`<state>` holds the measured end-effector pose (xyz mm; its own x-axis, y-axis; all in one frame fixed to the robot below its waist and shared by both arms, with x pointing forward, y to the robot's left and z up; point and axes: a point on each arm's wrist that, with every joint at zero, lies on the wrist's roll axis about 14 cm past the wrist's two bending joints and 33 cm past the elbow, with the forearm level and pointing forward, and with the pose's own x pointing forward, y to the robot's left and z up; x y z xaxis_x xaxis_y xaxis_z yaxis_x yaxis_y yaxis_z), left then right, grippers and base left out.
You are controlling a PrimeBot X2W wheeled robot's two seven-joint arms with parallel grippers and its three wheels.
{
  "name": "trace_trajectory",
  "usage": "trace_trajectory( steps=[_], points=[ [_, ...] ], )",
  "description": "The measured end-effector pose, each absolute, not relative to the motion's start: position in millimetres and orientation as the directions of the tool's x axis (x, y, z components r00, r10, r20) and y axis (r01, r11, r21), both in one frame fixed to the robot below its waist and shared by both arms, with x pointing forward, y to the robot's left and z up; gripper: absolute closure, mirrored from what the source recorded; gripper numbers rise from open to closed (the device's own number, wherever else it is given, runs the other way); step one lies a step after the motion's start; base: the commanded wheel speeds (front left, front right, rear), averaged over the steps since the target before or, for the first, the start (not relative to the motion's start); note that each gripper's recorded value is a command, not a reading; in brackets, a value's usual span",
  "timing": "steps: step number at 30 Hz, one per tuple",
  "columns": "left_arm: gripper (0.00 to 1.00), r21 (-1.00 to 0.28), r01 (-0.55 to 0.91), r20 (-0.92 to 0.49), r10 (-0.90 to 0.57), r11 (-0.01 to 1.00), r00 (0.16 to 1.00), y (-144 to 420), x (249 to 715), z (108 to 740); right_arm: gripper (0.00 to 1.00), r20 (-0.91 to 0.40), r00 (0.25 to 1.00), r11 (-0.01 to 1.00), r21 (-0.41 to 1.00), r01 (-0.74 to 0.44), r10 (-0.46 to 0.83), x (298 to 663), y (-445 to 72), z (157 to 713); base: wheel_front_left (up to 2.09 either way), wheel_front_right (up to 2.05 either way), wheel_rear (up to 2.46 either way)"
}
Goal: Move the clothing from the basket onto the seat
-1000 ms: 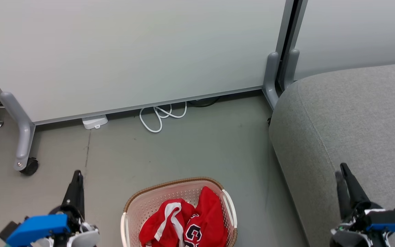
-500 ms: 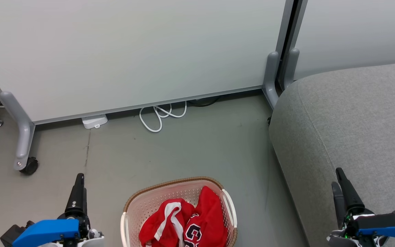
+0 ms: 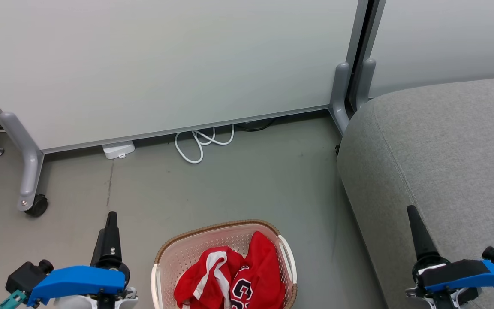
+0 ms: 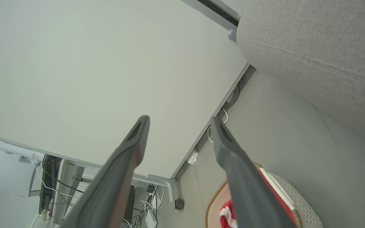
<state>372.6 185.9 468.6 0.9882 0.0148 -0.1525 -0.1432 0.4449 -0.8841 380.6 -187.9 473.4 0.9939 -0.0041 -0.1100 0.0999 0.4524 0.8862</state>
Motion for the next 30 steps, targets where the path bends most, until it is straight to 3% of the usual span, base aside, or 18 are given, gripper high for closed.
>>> trace_trajectory(
  steps=[14, 30],
  points=[
    [0.00, -0.713, -0.091, -0.128, -0.002, 0.696, 0.992, 179.3, 376.1, 475.6, 0.00, -0.098, 0.994, 0.672, 0.739, 0.042, 0.045, 386.7, -173.5, 478.2, 0.00, 0.00, 0.00],
    [0.00, -0.555, -0.050, -0.097, -0.004, 0.830, 0.995, 178.3, 376.4, 479.1, 0.00, -0.080, 0.993, 0.821, 0.570, -0.026, 0.087, 391.9, -161.0, 483.5, 0.00, 0.00, 0.00]
  ],
)
